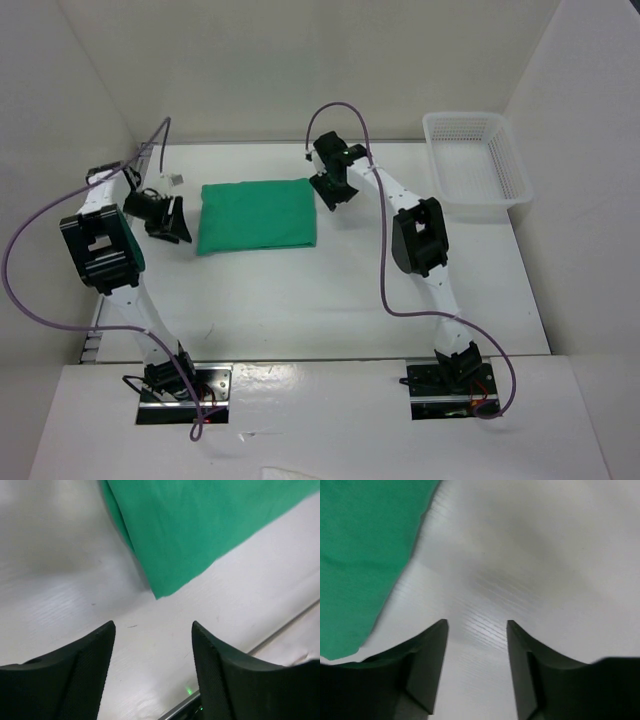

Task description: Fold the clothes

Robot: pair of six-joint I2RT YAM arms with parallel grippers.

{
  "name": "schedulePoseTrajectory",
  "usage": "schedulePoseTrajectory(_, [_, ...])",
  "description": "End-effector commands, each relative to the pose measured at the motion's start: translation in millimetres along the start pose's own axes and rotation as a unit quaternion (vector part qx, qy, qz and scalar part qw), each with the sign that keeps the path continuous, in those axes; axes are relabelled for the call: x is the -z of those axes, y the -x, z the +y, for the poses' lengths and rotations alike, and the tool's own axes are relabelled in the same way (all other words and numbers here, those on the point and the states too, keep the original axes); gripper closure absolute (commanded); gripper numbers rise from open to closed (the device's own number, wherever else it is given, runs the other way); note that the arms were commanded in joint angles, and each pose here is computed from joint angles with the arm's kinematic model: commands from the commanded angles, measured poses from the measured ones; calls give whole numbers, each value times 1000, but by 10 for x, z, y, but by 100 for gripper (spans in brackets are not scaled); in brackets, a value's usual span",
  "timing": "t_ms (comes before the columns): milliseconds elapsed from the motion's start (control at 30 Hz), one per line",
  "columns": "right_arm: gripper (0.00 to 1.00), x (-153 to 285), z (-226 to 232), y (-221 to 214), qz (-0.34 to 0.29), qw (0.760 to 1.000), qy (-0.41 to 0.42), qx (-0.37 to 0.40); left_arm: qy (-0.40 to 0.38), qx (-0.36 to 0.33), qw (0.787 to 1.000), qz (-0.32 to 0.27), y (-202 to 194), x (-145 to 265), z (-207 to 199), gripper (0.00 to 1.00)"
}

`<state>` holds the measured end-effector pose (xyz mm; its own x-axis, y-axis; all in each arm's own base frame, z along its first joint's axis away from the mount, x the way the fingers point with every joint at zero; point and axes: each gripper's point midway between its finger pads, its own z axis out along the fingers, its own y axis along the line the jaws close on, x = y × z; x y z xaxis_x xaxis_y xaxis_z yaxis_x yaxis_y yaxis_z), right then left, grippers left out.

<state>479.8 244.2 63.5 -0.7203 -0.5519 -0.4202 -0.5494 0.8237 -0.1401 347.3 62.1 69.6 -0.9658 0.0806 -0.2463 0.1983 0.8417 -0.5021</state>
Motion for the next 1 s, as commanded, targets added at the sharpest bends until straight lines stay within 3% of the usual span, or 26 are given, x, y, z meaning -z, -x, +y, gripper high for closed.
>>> schedulePoseTrajectory(0, [37, 810, -321, 394, -86, 994, -59, -13, 22, -18, 993, -113, 520, 615, -276, 28])
schedulePoseTrajectory(133, [12, 1149, -771, 309, -107, 985, -125, -44, 155, -5, 961, -228, 870, 1229, -140, 8])
schedulePoseTrajectory(167, [3, 1257, -930, 218, -111, 981, -149, -57, 180, 10, 957, -228, 801, 1222, -70, 4])
schedulePoseTrajectory(200, [2, 1299, -1034, 146, -112, 979, -156, -72, 191, 20, 951, -243, 782, 1281, -42, 1])
schedulePoseTrajectory(233, [2, 1338, -1287, 3, -106, 975, -174, -94, 202, 23, 940, -274, 835, 1399, -101, 1])
schedulePoseTrajectory(367, [2, 1533, -1858, -574, -103, 959, -206, -163, 197, 73, 940, -269, 620, 1254, -22, 1])
schedulePoseTrajectory(567, [2, 1509, -2250, -1781, -63, 939, -175, -289, 219, 97, 931, -275, 252, 1092, 112, 1])
schedulePoseTrajectory(800, [2, 1653, -2289, -2366, -83, 916, -194, -342, 222, 100, 925, -291, 15, 976, 92, 1])
schedulePoseTrajectory(967, [2, 1817, -2349, -2622, -122, 897, -214, -367, 199, 79, 935, -283, -85, 820, 21, 1])
